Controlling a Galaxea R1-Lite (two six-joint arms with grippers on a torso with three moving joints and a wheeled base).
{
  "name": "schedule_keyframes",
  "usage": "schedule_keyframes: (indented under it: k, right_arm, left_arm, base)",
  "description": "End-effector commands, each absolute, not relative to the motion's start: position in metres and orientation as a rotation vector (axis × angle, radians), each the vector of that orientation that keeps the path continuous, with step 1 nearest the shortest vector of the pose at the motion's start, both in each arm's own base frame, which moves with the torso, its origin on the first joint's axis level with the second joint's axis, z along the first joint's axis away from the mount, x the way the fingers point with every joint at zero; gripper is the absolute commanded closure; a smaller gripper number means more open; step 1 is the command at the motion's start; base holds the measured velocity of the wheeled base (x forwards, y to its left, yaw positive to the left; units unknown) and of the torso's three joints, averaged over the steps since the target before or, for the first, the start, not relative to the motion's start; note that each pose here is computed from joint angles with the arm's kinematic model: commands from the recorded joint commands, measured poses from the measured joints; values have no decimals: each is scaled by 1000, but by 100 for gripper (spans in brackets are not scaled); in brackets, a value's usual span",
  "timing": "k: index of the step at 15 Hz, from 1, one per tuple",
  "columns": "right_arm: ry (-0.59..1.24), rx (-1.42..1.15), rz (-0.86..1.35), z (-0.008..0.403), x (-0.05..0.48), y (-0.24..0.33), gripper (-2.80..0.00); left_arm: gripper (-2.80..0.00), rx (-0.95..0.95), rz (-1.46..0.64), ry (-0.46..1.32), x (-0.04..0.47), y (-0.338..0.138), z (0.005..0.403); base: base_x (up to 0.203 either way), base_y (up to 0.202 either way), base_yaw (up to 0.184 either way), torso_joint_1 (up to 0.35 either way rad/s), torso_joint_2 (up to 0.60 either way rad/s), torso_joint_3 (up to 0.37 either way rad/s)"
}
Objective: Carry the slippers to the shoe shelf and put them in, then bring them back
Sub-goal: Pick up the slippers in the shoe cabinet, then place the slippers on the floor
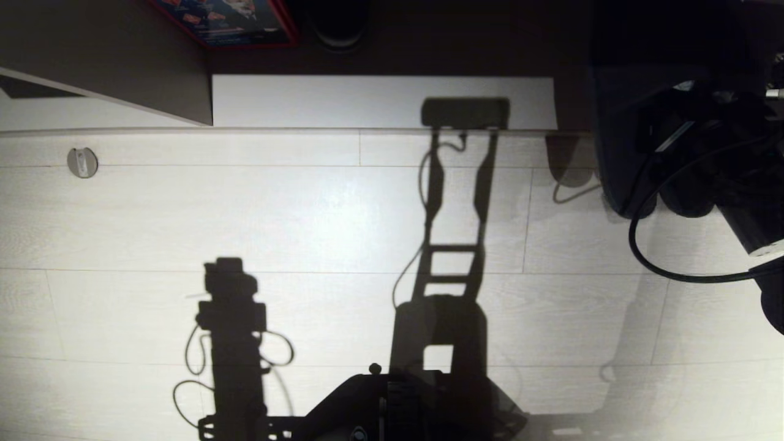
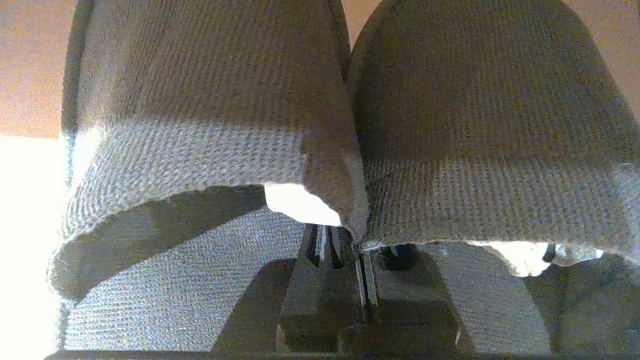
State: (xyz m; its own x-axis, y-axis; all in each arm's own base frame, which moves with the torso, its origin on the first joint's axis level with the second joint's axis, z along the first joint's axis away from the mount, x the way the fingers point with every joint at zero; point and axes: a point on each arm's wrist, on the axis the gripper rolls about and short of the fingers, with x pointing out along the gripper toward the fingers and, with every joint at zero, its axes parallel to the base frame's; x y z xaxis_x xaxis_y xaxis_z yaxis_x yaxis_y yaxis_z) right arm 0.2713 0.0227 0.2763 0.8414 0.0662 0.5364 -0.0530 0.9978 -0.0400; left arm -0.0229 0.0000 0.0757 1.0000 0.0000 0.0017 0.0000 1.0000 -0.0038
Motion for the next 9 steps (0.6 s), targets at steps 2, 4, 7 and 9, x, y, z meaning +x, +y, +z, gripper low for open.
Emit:
schedule_keyframes:
  k: [2, 4, 7, 9]
  right_arm:
    - [-598, -20, 79, 283, 244, 25, 0]
    - [-610, -19, 98, 285, 220, 28, 0]
    - [-573, -20, 105, 275, 203, 28, 0]
    - [-545, -23, 106, 267, 182, 25, 0]
  left_arm:
    - [0, -5, 0, -2, -23, 0, 76]
    - [0, -5, 0, -3, -23, 0, 76]
    - [0, -5, 0, -2, -23, 0, 76]
    - [0, -5, 0, 0, -23, 0, 75]
  base:
    - [0, 0, 0, 0, 0, 0]
    - [0, 0, 0, 0, 0, 0]
    - [0, 0, 0, 0, 0, 0]
    - [0, 0, 0, 0, 0, 0]
